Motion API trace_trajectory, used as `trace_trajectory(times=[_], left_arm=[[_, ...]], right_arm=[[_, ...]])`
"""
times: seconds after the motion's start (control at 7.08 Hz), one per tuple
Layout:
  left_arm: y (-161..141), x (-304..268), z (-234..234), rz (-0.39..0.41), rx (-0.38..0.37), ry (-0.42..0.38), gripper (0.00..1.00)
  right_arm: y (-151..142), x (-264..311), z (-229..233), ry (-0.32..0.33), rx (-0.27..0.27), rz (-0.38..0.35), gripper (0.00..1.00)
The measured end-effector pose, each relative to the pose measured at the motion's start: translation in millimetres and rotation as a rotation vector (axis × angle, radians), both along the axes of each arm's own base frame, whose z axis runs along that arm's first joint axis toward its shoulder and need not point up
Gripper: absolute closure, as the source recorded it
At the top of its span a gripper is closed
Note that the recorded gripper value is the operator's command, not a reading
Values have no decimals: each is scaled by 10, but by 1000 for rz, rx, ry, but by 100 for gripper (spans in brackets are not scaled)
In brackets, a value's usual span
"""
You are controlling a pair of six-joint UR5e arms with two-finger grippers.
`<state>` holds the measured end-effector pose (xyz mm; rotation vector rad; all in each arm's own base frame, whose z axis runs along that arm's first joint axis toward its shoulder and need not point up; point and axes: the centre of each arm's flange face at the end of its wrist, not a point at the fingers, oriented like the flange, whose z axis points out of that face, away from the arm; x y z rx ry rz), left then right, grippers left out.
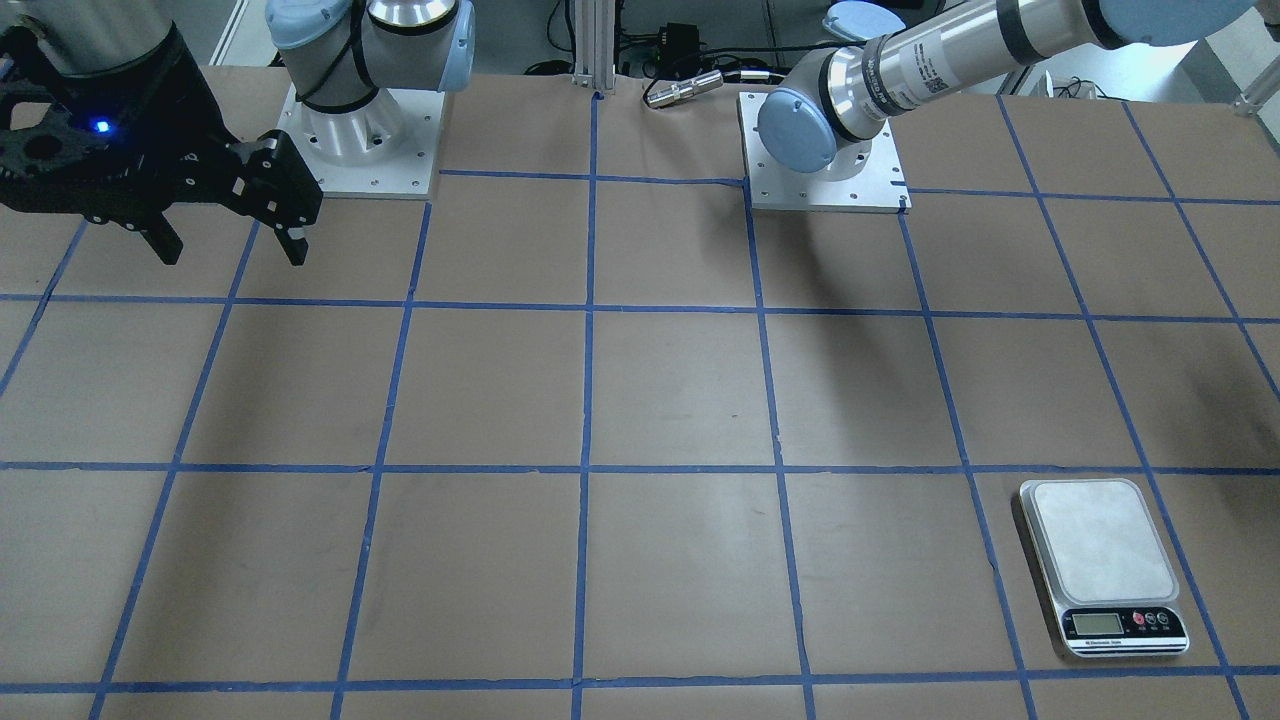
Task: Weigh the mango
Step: 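Lift the mango with the left gripper and carry it toward the scale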
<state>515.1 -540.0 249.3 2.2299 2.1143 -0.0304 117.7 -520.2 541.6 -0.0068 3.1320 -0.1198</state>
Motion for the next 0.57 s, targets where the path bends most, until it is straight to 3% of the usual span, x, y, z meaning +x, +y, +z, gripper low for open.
trace_trajectory(times=[0.28,0.57], left_arm=[[-307,-537,261,-31,-3,2,100],[-619,-1219,229,-34,8,28,100]], right_arm=[[2,2,2,0,0,0,0],[1,3,0,-1,0,0,0]])
